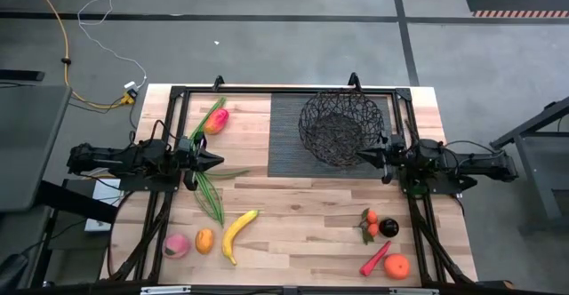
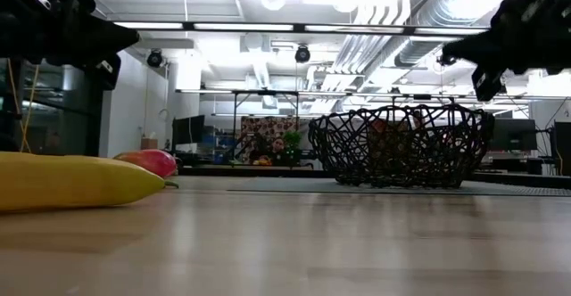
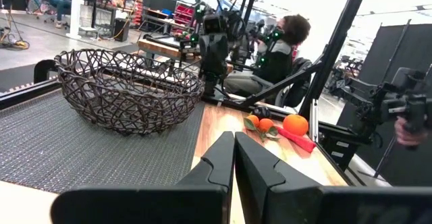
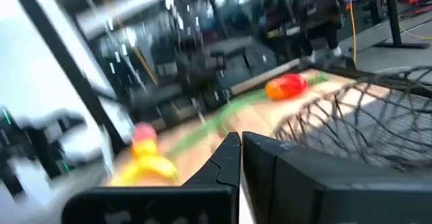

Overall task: Build produce basket
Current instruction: Put the tangerine into the black basket

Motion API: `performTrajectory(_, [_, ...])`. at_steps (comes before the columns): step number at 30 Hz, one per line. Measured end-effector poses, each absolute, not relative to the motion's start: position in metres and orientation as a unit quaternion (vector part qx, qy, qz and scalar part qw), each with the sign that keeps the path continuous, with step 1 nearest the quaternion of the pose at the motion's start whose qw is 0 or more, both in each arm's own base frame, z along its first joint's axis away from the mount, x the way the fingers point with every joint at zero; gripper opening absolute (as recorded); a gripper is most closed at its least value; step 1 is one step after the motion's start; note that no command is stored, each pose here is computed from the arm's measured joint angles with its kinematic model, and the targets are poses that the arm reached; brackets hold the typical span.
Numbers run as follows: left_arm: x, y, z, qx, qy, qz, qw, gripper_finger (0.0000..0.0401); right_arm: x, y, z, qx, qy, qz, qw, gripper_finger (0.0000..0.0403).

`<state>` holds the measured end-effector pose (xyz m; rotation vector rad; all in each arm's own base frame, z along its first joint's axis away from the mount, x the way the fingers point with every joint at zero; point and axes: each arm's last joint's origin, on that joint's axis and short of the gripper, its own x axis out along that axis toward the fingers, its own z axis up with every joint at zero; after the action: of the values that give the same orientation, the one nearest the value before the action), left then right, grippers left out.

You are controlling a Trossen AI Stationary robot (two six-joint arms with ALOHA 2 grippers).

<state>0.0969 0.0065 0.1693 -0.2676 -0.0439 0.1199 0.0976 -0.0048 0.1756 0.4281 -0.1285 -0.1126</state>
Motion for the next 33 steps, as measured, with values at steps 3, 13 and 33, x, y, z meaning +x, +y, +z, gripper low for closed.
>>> performTrajectory(3, [0.097, 0.006, 0.169, -0.133, -0.022, 0.06, 0.989, 0.0003, 0.095, -0.006, 0.189, 0.277, -0.14, -0.047, 0.95, 0.0])
performTrajectory(13, [0.097, 0.006, 0.169, -0.134, -0.022, 0.06, 0.989, 0.0003, 0.091, -0.003, 0.26, 0.249, -0.128, -0.01, 0.96, 0.0])
performTrajectory(33, [0.097, 0.007, 0.17, -0.134, -0.024, 0.067, 0.988, 0.0003, 0.159, 0.012, 0.302, 0.16, 0.086, -0.02, 0.983, 0.0024])
